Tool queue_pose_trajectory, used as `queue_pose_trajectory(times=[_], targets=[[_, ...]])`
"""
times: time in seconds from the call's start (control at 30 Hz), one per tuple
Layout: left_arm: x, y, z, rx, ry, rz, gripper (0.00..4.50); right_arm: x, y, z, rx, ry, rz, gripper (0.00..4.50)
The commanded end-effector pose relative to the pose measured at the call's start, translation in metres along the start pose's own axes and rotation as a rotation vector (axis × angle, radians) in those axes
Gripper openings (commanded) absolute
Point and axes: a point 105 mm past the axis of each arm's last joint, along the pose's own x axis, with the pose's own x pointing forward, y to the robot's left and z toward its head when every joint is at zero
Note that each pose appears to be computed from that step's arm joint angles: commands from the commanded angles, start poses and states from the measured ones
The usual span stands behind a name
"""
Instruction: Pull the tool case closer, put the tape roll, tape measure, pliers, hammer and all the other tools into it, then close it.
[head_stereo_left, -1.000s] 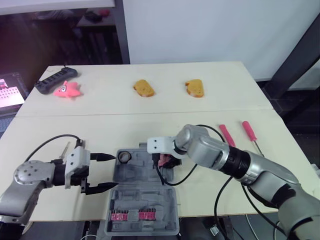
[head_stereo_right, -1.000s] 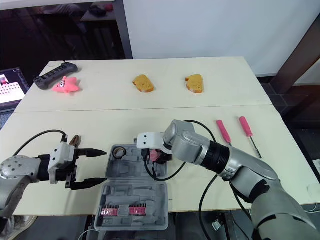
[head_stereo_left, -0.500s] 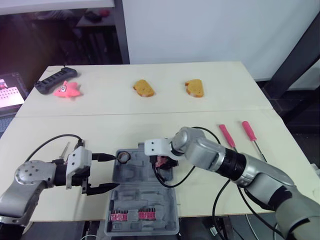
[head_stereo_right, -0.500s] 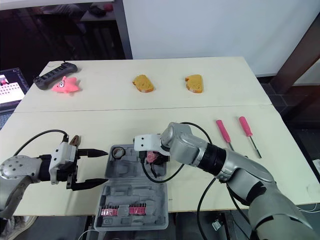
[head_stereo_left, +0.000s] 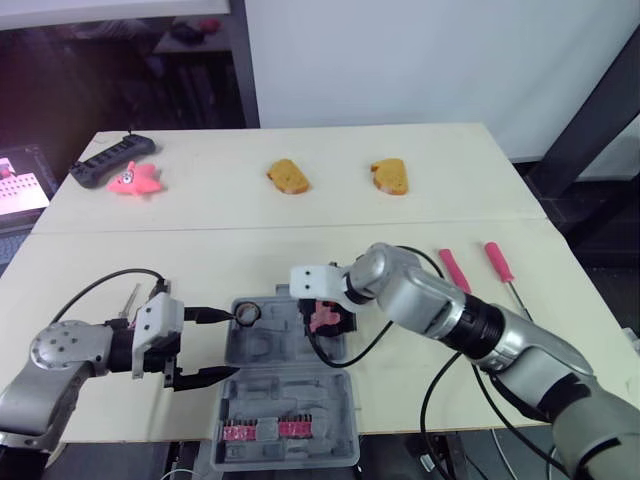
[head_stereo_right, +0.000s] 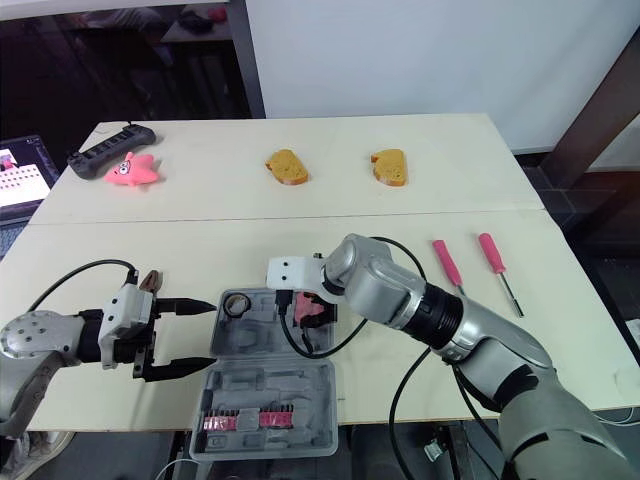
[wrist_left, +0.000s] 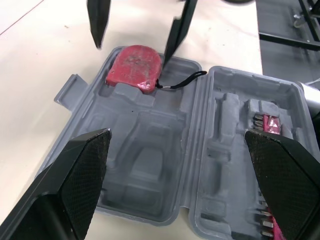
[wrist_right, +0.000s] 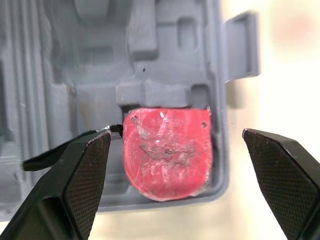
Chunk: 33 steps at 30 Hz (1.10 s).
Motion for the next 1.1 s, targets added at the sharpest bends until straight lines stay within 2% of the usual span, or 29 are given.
queue_pose_trajectory(times=[0.03, 0.07, 0.17, 0.27, 0.47, 0.6, 0.7, 0.87, 1.1], targets=[[-0.002, 0.000, 0.008, 0.028, -0.016, -0.005, 4.50, -0.008, 0.003, 0.010, -0.014, -0.058, 0.014, 4.47], [-0.002, 0.000, 0.007, 0.028, -0.015, -0.005, 4.50, -0.008, 0.004, 0.009, -0.011, -0.058, 0.015, 4.47], [-0.002, 0.000, 0.007, 0.026, -0.015, -0.005, 4.50, -0.007, 0.002, 0.004, 0.003, -0.054, 0.008, 3.65], [-0.003, 0.001, 0.006, 0.025, -0.013, -0.003, 4.50, -0.006, 0.000, 0.004, 0.020, -0.072, -0.005, 2.31], [-0.004, 0.001, 0.004, 0.023, -0.010, 0.002, 4.50, -0.011, -0.006, -0.001, 0.066, -0.146, -0.052, 2.31], [-0.006, 0.001, 0.002, 0.018, -0.007, 0.013, 4.50, -0.022, -0.003, 0.000, 0.107, -0.317, -0.096, 2.31], [-0.005, 0.001, 0.001, 0.016, -0.008, 0.016, 4.50, -0.034, 0.001, 0.001, 0.135, -0.569, -0.174, 2.31], [-0.005, 0.000, -0.001, 0.011, -0.008, 0.017, 4.50, -0.018, 0.018, -0.038, 0.105, -0.522, -0.193, 2.31], [-0.005, 0.001, -0.002, 0.008, -0.007, 0.014, 4.50, -0.005, 0.013, -0.045, 0.167, -0.531, -0.198, 2.31]])
